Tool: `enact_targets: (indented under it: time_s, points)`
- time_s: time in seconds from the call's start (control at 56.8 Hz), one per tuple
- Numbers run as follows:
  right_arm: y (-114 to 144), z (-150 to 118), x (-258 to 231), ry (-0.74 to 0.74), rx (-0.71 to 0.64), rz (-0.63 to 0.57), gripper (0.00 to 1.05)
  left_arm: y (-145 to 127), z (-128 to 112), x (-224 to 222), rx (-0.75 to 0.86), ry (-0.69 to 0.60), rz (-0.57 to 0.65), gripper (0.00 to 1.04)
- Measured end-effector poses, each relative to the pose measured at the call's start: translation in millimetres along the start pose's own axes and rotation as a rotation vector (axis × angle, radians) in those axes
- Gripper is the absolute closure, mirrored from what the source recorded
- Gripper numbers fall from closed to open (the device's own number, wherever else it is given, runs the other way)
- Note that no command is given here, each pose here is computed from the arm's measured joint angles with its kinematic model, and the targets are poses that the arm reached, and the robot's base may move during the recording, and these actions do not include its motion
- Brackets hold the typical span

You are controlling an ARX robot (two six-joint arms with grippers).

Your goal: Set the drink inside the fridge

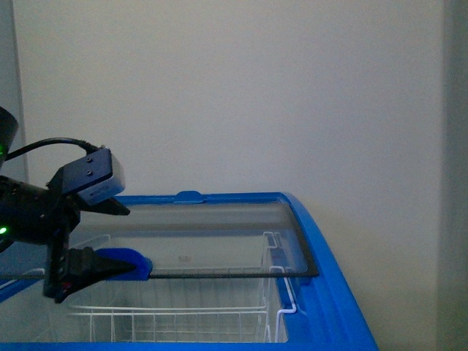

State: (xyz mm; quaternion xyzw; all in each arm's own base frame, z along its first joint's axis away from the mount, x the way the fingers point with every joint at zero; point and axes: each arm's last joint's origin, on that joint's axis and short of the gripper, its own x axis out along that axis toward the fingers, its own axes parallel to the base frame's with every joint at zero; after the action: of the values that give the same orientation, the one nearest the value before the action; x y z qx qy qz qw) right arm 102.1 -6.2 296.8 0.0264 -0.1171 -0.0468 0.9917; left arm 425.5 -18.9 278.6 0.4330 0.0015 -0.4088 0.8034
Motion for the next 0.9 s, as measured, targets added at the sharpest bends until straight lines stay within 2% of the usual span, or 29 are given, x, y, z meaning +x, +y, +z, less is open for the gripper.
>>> enact_targets:
  time_s: [0.176,0.405,0.564,0.81,0.898]
  points:
    - [0.0,0.0,0.0,0.0,0.0,0.0,0.65,23.9,-0.1,25.2,0.031,-0.007,0.075,0.08]
    - [0.0,0.0,0.0,0.0,0.0,0.0,0.65,54.3,0.0,61.3,0.066,-0.02,0.238,0.08]
    - [0.0,0.0,0.0,0.0,0.0,0.0,0.65,64.2,2.5,69.0,0.07,-0.04,0.332,0.08]
    - [0.0,0.0,0.0,0.0,0.0,-0.001,0.65,79.3,10.0,64.6,0.058,-0.049,0.611,0.08]
    - [0.0,0.0,0.0,0.0,0.0,0.0,0.65,77.6,7.6,59.6,0.01,-0.043,0.643,0.08]
